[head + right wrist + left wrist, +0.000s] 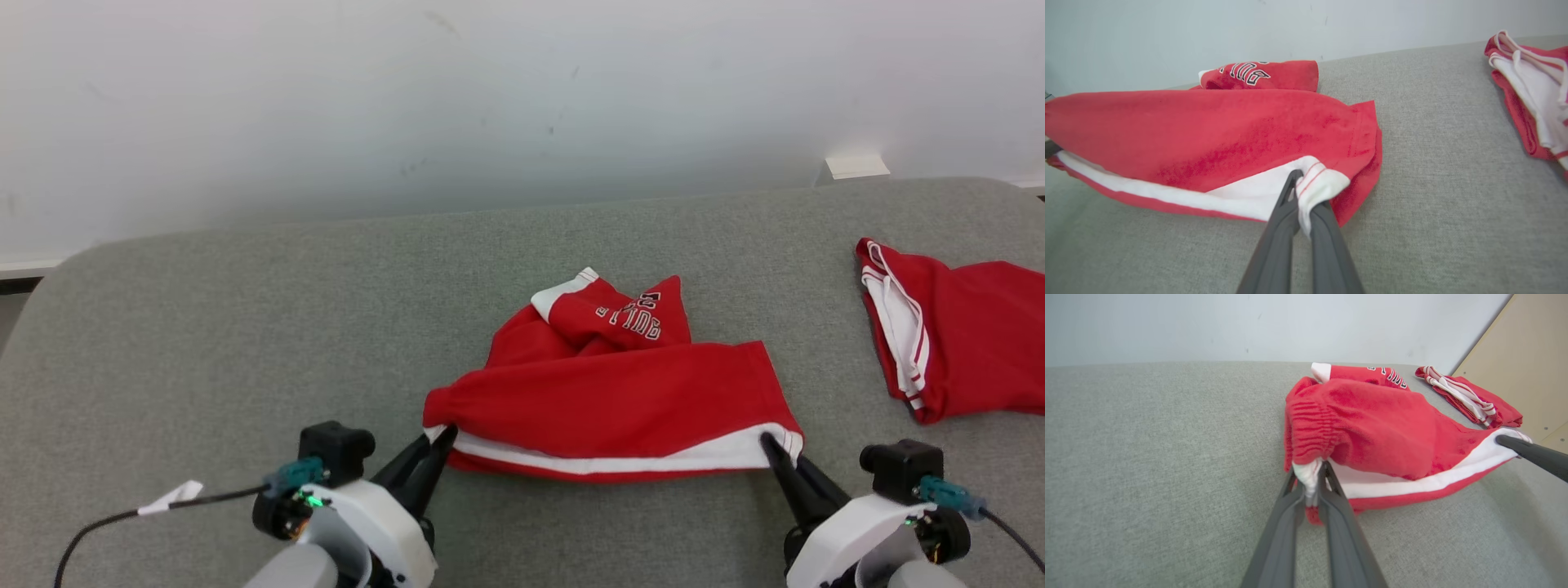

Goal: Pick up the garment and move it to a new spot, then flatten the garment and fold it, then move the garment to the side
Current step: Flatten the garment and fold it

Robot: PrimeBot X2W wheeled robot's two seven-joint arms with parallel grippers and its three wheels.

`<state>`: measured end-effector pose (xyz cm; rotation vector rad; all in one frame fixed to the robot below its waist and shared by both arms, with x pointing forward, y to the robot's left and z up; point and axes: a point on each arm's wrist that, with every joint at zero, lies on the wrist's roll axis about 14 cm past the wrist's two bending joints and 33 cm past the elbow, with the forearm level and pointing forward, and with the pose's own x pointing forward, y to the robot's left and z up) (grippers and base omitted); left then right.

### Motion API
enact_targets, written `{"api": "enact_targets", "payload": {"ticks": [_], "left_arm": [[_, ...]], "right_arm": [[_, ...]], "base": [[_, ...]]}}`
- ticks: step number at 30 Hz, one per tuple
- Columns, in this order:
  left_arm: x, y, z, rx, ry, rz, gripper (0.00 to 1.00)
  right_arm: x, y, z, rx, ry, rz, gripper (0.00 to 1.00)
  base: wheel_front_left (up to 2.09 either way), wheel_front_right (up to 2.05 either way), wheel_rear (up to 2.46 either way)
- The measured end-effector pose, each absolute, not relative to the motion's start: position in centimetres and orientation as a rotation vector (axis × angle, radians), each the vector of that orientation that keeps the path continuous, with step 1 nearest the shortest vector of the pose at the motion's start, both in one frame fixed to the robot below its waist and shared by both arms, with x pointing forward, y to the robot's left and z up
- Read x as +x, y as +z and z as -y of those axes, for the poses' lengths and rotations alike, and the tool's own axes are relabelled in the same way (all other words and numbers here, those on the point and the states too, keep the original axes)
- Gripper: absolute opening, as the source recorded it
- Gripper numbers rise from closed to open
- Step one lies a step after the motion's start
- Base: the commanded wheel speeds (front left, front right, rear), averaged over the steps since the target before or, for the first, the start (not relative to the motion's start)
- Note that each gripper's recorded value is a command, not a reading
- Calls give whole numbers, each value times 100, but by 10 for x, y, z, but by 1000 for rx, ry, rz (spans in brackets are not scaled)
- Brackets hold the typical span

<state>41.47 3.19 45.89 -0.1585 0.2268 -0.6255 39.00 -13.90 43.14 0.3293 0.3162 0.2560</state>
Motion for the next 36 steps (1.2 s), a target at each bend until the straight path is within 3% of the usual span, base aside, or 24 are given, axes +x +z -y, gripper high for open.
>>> {"api": "enact_targets", "payload": {"ticks": [8,17,26,36], "left_arm": [[456,517,-31,-68,-668,-182,0],[554,567,-34,-48,-633,-230,0],[636,591,-46,-44,-551,-171,0],[672,682,-64,-63,-478,49,0]], "right_arm": [[432,500,145,275,334,-167,0],[522,565,141,225,390,-79,0],[604,617,148,151,354,101,0],[641,718,146,14,355,341,0]], "base": [[0,0,0],[0,0,0],[0,0,0],[0,0,0]]}}
